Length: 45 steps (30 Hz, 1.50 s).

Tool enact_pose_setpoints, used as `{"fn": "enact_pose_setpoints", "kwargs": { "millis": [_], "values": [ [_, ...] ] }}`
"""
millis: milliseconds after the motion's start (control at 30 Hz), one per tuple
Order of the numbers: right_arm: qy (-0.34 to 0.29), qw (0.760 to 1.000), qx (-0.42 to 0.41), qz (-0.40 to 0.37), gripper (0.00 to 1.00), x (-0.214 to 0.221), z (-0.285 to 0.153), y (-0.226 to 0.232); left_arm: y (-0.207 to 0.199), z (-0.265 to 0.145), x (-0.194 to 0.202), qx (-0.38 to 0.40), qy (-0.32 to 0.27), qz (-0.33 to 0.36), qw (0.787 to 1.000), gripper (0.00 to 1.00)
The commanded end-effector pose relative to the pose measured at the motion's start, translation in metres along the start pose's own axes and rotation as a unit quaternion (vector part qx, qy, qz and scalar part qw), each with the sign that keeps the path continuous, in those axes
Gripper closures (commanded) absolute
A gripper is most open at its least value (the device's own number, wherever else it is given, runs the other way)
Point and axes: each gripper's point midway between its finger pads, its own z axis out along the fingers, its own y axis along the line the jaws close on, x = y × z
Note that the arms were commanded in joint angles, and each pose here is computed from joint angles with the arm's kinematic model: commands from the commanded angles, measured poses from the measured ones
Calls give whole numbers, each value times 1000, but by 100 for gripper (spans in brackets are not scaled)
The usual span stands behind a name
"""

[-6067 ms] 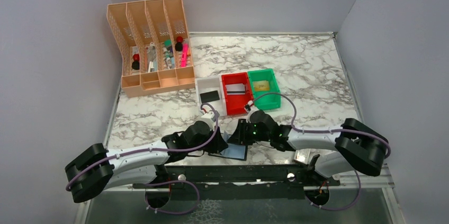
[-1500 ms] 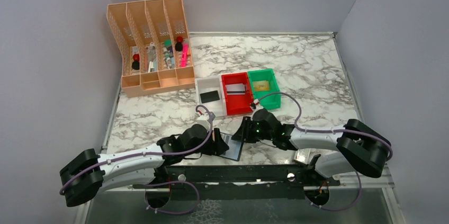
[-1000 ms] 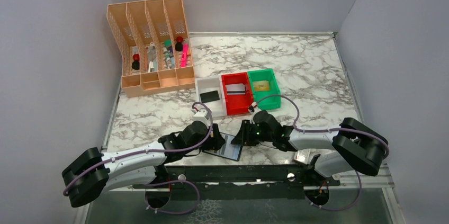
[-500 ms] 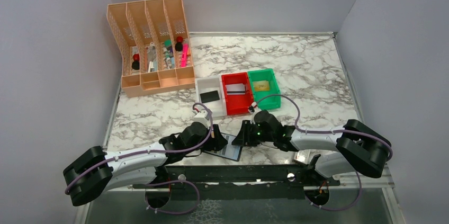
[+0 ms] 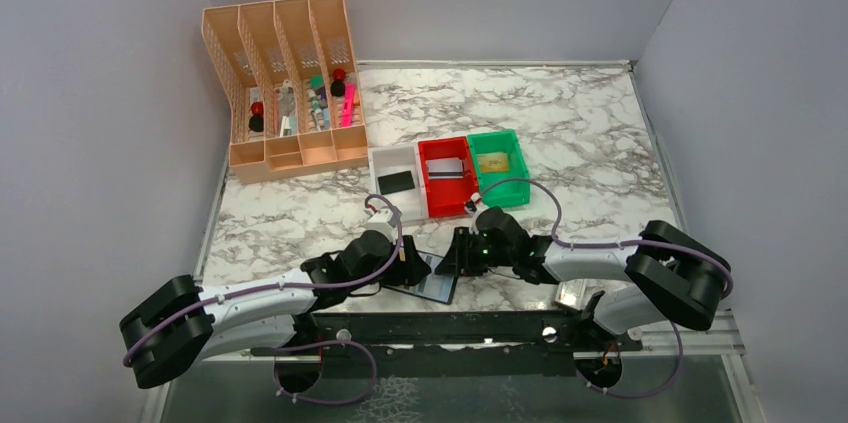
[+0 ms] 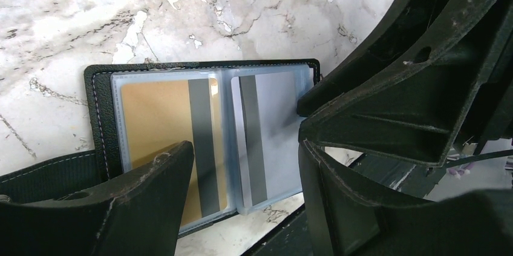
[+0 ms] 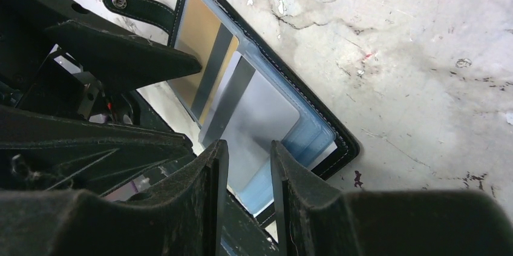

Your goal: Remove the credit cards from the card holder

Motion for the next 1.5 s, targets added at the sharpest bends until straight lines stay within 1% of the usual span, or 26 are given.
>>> {"fn": "enact_pose_setpoints", "kwargs": {
  "millis": [0,67,133,300,500,700,800,900,1000,1133,1167,1300,1333,1467],
  "values": [
    [-10,1000,26,10,63,-3,2,-9,10,-3,17,-10,30,1,1000,32],
    [-9,1000,28,8,63,-2,2,-10,10,-4,16,-9,27,0,1000,32],
    [-5,1000,5,2,62,-2,5,-2,10,-3,16,-8,27,1,1000,32],
    [30,999,-34,-6,63,6,17,11,5,-1,17,0,32,4,999,32],
    [35,999,-5,-2,64,6,31,0,6,-1,21,1,39,0,999,33],
    [22,998,58,-6,64,3,31,-21,6,-2,20,3,34,0,999,34],
    [18,997,81,-4,64,1,31,-29,3,-1,18,8,33,0,999,36],
    [25,997,76,-8,64,3,34,-28,-1,-1,18,22,32,-2,999,43],
    [35,998,54,-7,64,6,38,-21,-6,0,20,41,30,-11,999,56],
    [46,998,45,-4,64,10,42,-20,-5,1,21,39,30,-12,999,71],
    [46,998,45,-4,64,11,42,-21,-5,1,20,36,30,-11,999,75],
    [42,997,57,-4,64,11,39,-25,5,-1,15,6,25,-2,1000,96],
    [40,997,60,-5,64,10,38,-26,9,-2,15,-4,23,0,1000,100],
    [32,996,77,-8,64,8,34,-32,21,-8,8,-33,9,-1,999,100]
  ]
}}
